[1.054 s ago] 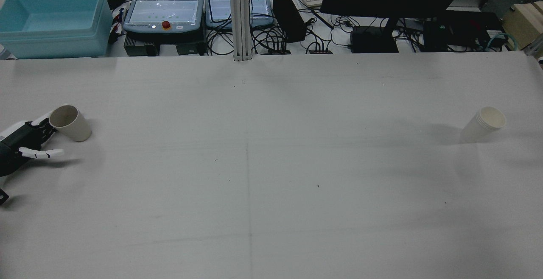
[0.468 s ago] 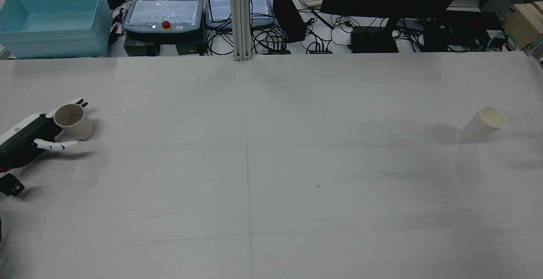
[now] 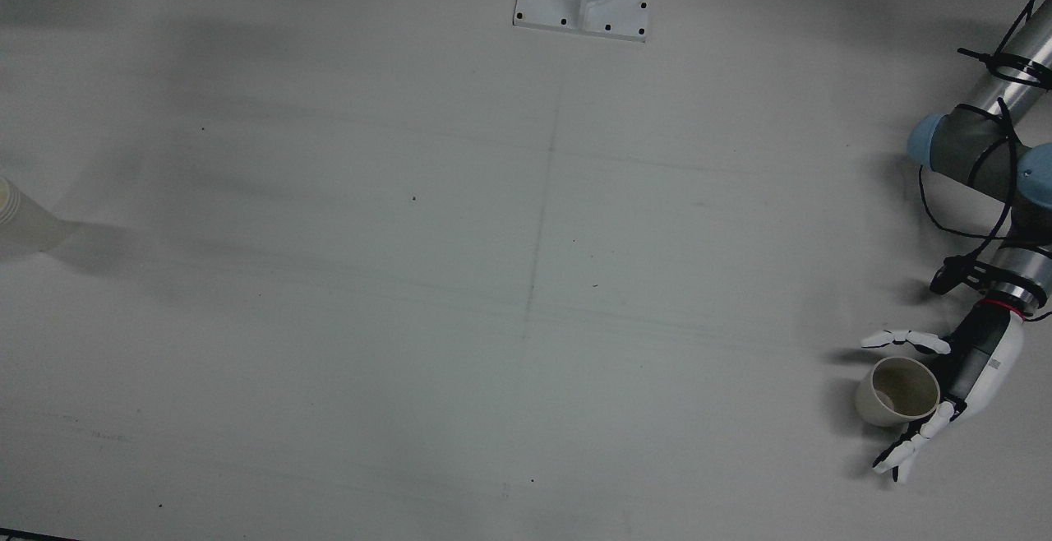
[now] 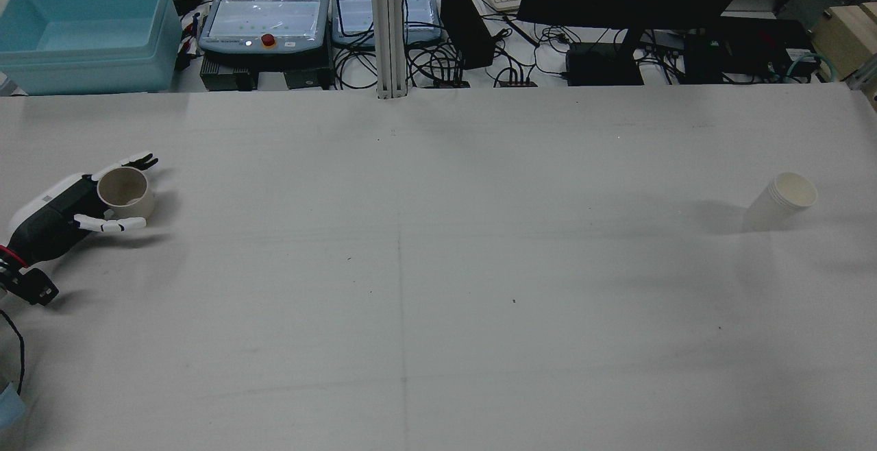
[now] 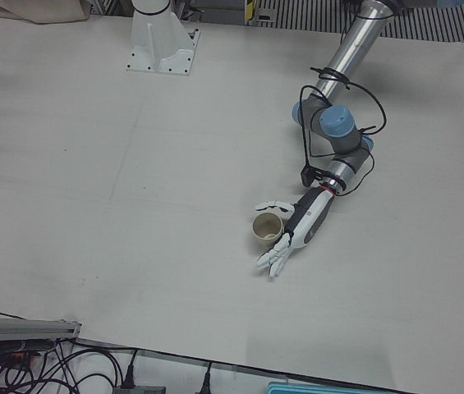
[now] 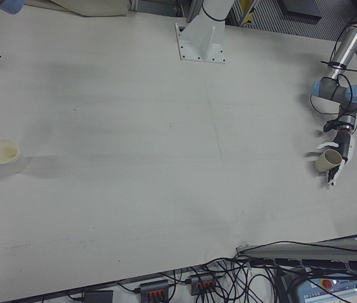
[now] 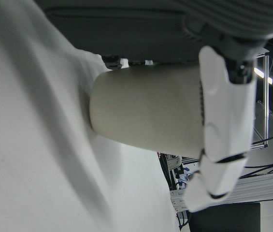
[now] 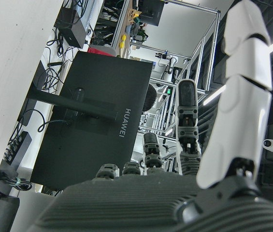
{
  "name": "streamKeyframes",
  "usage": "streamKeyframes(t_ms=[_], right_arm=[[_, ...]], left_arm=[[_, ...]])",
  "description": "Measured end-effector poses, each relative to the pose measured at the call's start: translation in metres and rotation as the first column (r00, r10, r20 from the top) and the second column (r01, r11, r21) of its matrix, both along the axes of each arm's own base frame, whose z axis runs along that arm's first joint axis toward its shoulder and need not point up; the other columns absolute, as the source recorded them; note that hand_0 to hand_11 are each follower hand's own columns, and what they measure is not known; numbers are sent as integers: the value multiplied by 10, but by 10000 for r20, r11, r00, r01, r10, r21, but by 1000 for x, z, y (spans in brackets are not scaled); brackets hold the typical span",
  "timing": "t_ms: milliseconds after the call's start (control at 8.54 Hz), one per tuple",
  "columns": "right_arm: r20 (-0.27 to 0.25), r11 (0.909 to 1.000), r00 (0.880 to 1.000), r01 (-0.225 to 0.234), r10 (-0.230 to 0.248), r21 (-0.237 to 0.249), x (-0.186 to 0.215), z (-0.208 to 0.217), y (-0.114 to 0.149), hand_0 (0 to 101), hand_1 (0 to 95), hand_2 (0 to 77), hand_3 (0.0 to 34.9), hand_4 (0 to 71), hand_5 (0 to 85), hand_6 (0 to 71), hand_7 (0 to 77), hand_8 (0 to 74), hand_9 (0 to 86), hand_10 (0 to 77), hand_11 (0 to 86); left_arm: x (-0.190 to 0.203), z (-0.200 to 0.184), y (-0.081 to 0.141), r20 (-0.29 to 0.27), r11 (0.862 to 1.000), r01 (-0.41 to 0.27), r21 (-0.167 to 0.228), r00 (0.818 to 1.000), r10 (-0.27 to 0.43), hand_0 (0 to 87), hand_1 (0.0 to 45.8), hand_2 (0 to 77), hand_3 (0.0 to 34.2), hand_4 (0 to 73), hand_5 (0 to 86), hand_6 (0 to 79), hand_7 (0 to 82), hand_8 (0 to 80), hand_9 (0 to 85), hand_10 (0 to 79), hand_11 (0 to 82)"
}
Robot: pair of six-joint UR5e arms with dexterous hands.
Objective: Pour water
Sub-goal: 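Lift the white cup with the left hand and raise it up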
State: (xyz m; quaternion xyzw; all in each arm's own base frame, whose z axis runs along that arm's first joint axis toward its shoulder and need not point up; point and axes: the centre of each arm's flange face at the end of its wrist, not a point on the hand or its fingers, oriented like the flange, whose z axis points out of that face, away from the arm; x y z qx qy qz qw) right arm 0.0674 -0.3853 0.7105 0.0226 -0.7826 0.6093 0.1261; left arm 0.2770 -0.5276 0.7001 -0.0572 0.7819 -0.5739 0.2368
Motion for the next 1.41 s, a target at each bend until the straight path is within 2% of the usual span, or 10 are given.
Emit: streamKeyframes(t_ms=[117,234,351,468,586,820,937,1171,1405], right_arm=[[-8,10000,10000,-5,5,-49,1,2,3,544,196,131,0,349,235,93,196,11,33,16,38],[-14,10000,10000,-11,10,-94,1,3,5,544,196,131,0,338,235,93,196,5,33,11,38],[-21,9999,10000,-13,13,-132,1,5,7,542,191,131,0,327,235,93,196,5,22,16,38],[-27,9998,10000,-27,26,-177,2,7,9,542,191,131,0,327,235,93,196,5,22,16,38],[-25,9998,10000,-48,48,-209,3,8,11,538,185,104,0,311,218,87,185,5,22,16,38],[-12,9997,10000,-84,83,-220,4,8,12,538,185,104,0,316,213,87,185,5,22,16,38],[4,9997,10000,-98,98,-218,4,8,12,537,191,125,0,316,224,87,185,5,22,16,38],[34,9997,9999,-99,100,-224,3,8,12,533,191,131,0,300,224,87,185,5,22,16,38],[1,9997,10000,7,-7,-259,0,11,7,524,180,131,0,300,218,87,185,5,22,22,44]], left_arm=[[6,-9,-7,5,10000,-1,-21,10000,1,617,305,191,0,153,136,114,131,38,11,5,11],[14,-22,-16,18,10000,27,-74,10000,-26,793,371,164,0,256,235,180,174,93,33,54,93],[20,-37,-27,12,9999,96,-126,10000,-96,837,316,185,0,349,316,213,218,109,114,49,98],[18,-49,-38,-114,9995,256,-175,9996,-258,806,262,191,0,409,360,245,235,120,104,54,109],[5,-59,-48,-395,9983,430,-381,9982,-445,809,256,202,0,425,382,245,245,120,120,54,109],[-40,-83,-68,-912,9937,910,-653,9911,-968,809,245,256,0,420,393,245,245,115,109,54,109],[-67,-104,-75,-1095,9926,1063,-593,9876,-1123,809,256,355,0,420,393,245,245,115,109,22,93],[-115,-153,-76,-1093,9961,832,-309,9903,-861,809,256,382,0,420,393,245,240,115,109,38,87],[-155,-185,-58,-752,9998,155,-142,9970,-165,810,256,387,0,420,393,229,235,115,98,38,87]])
